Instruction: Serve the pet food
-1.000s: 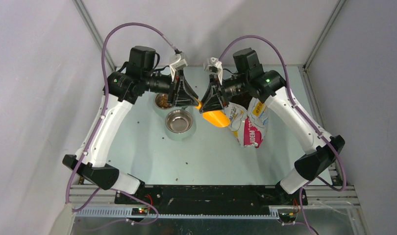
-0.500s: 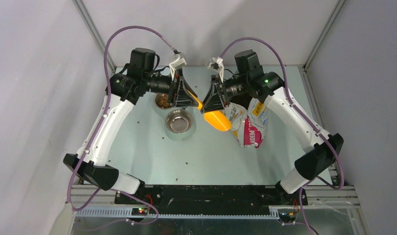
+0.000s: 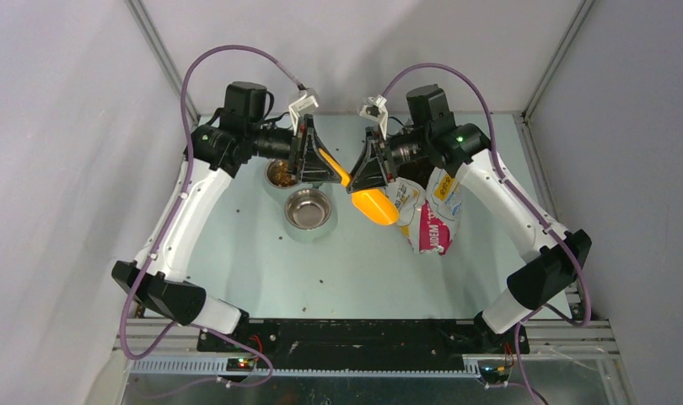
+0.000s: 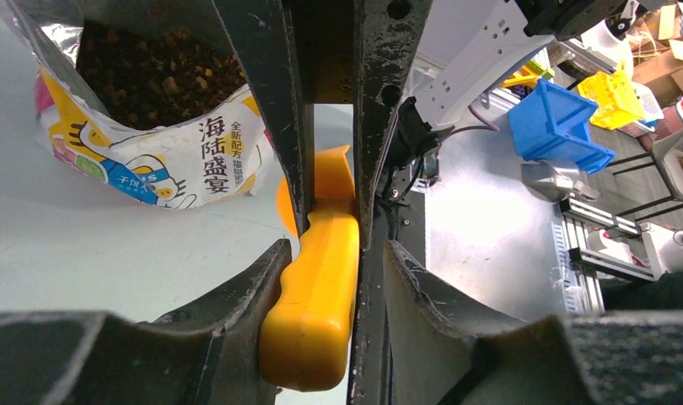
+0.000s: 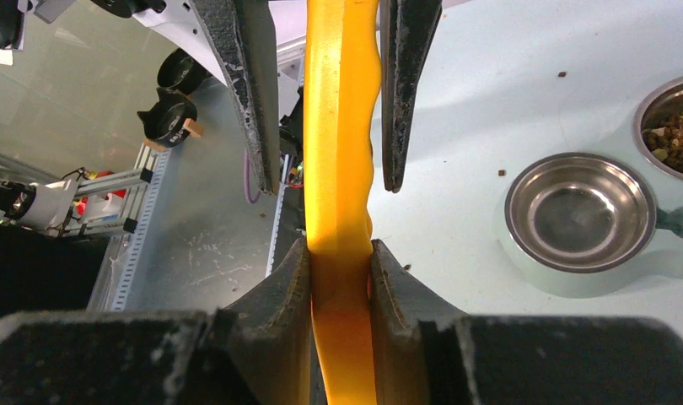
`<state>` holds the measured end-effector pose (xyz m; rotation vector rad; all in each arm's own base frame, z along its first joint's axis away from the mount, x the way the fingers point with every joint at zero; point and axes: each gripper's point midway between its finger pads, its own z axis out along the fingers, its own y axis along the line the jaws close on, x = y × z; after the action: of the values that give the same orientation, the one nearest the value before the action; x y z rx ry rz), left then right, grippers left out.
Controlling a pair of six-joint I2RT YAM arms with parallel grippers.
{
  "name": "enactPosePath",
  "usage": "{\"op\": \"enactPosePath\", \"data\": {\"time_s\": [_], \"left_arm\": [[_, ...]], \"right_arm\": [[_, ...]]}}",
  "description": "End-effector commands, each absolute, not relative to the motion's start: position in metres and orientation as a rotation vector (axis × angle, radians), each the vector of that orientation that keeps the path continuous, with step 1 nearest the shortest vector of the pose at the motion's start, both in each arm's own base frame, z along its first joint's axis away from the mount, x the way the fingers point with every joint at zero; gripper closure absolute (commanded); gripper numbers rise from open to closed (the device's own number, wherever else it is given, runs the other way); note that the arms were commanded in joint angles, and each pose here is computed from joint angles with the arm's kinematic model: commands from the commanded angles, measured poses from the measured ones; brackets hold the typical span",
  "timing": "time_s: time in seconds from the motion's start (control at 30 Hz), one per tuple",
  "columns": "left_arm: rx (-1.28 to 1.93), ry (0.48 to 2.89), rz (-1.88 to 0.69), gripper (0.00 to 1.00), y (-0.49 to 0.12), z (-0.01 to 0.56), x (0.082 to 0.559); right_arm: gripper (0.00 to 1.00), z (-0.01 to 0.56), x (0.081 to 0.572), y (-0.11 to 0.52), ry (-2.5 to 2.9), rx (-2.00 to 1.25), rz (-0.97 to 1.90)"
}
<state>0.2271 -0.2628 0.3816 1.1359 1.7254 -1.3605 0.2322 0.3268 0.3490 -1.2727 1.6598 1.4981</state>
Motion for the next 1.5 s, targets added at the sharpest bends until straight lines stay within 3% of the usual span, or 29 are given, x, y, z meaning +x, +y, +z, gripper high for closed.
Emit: {"op": "enactPosePath", "data": {"time_s": [0.0,0.23,0.4,0.47,0.5,0.67,0.87,1.03,1.13,1.23,1.47], "left_arm": [[1.147,1.705,-1.463,0.55,-0.265,0.389,0.213],[1.145,1.712,-1.481,0.62,-0.266,0.388,0.212],[1.144,1.715,-1.491,0.93,-0.267,0.387,0.212],[1.144,1.714,-1.487,0.99,-0.267,0.387,0.212],[1.144,1.713,-1.486,1.00,-0.266,0.387,0.212],[1.118,1.752,-1.471,1.00,-0.264,0.385,0.218],[0.813,1.926,-1.551,1.00,-0.265,0.400,0.243],[0.472,2.012,-1.539,1.00,-0.259,0.411,0.287],[0.192,2.020,-1.760,1.00,-0.255,0.430,0.306],[0.057,2.043,-1.797,1.00,-0.246,0.433,0.316],[-0.262,2.155,-1.951,1.00,-0.229,0.417,0.329]], "right_arm": [[1.00,0.359,0.243,0.322,1.632,-1.238,1.427],[1.00,0.359,0.243,0.323,1.638,-1.233,1.424],[1.00,0.359,0.244,0.323,1.645,-1.225,1.418],[1.00,0.358,0.244,0.323,1.651,-1.221,1.414],[1.00,0.358,0.245,0.322,1.654,-1.216,1.408],[0.59,0.372,0.249,0.311,1.653,-1.165,1.431],[0.28,0.415,0.274,0.265,1.657,-0.939,1.485],[0.23,0.426,0.309,0.213,1.710,-0.682,1.409],[0.22,0.424,0.328,0.176,1.749,-0.535,1.285],[0.23,0.414,0.339,0.145,1.794,-0.439,1.173],[0.23,0.400,0.343,0.124,1.857,-0.384,1.011]]}}
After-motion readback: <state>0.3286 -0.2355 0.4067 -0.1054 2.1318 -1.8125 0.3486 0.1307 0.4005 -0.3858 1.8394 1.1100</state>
